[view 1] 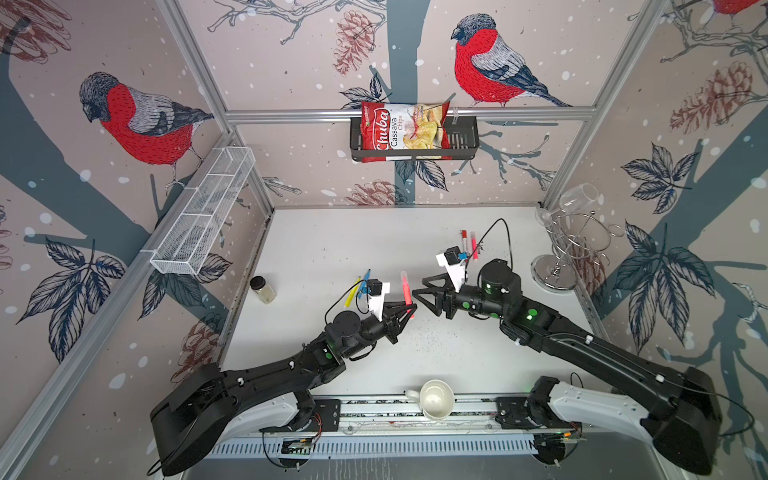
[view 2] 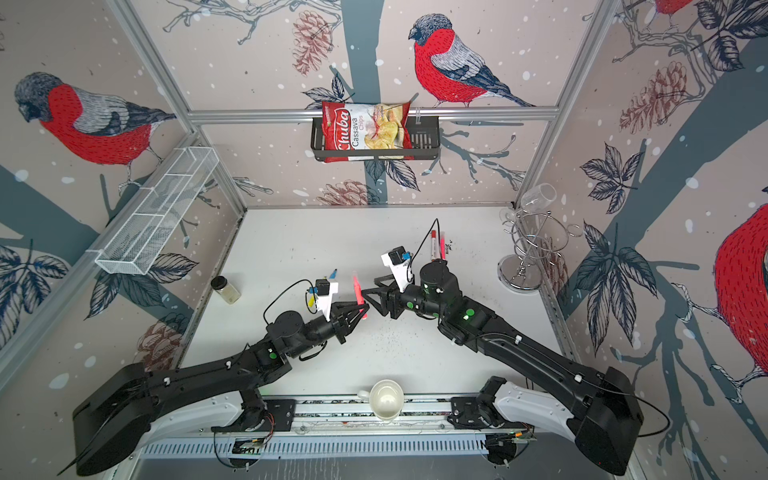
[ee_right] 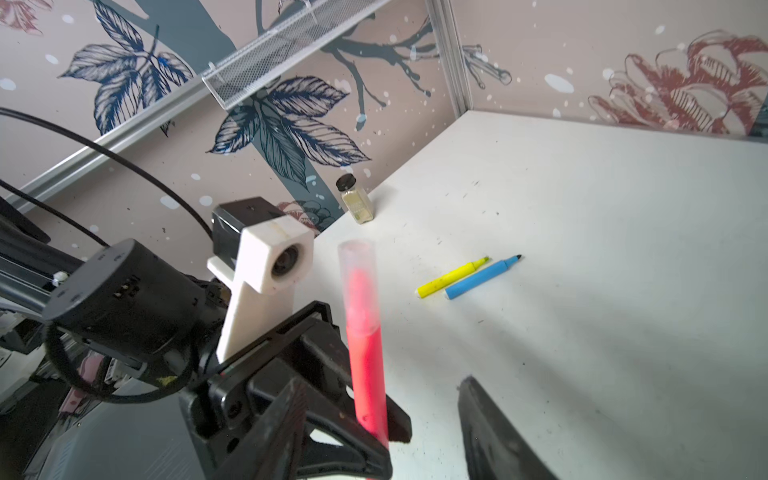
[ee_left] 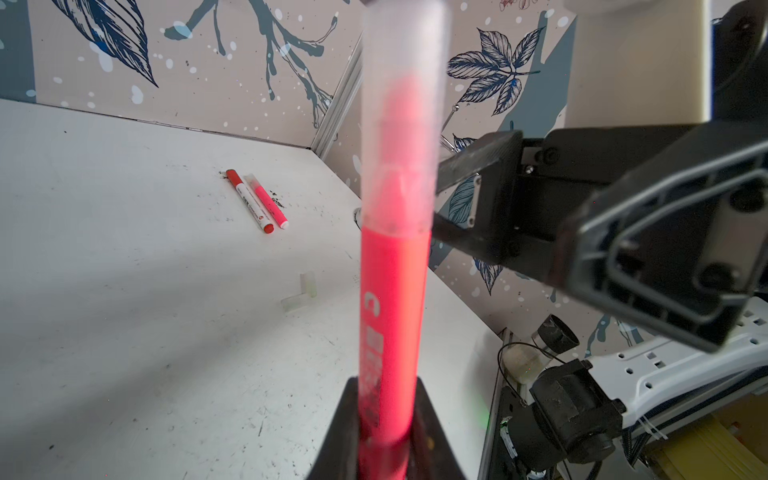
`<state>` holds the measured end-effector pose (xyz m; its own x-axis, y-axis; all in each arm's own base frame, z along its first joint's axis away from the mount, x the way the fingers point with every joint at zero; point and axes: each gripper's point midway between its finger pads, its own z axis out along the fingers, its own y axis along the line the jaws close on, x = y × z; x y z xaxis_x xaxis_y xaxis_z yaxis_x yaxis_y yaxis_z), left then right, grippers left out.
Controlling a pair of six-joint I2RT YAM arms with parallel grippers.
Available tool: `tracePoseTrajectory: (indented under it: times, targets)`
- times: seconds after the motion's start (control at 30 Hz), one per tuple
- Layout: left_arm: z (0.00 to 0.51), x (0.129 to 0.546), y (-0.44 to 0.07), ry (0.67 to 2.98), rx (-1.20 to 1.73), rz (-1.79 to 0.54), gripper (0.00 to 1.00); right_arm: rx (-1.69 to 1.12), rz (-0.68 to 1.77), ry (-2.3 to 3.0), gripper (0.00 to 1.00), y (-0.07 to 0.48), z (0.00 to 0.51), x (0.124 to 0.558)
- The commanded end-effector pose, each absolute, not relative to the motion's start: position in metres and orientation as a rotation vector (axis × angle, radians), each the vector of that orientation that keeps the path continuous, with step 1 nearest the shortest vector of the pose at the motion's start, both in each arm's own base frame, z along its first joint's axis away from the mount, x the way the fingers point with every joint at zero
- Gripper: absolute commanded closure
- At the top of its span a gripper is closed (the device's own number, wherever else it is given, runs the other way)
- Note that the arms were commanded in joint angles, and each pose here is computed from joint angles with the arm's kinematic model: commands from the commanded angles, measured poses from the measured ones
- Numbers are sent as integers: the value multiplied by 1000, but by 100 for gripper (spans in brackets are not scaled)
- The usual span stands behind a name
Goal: Insert the pens into the pen caps
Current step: 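Bring the right gripper back and close it on the capped pink highlighter, then open the left gripper to release the highlighter while the right holds it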
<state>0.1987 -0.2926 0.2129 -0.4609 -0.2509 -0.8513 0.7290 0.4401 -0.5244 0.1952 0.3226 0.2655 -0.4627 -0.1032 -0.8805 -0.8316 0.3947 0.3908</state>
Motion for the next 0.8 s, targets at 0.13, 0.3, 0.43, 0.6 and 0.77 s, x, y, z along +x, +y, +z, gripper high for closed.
tracePoseTrajectory:
  times: [0.13, 0.3, 0.43, 0.6, 0.77]
  targets:
    - [231, 199, -297, 1624, 428, -1205, 100, -924, 1144, 1863, 54, 343, 253, 184]
    - [234, 198, -296, 1619, 429, -1196, 100, -942, 1122, 1889, 70, 348, 245, 184]
    - [236, 199, -297, 1616, 432, -1192, 100, -962, 1096, 1908, 87, 348, 241, 184]
    - [237, 198, -299, 1616, 437, -1191, 100, -960, 1081, 1908, 97, 348, 240, 186]
    - [235, 197, -300, 1626, 446, -1188, 100, -937, 1056, 1906, 99, 346, 243, 191]
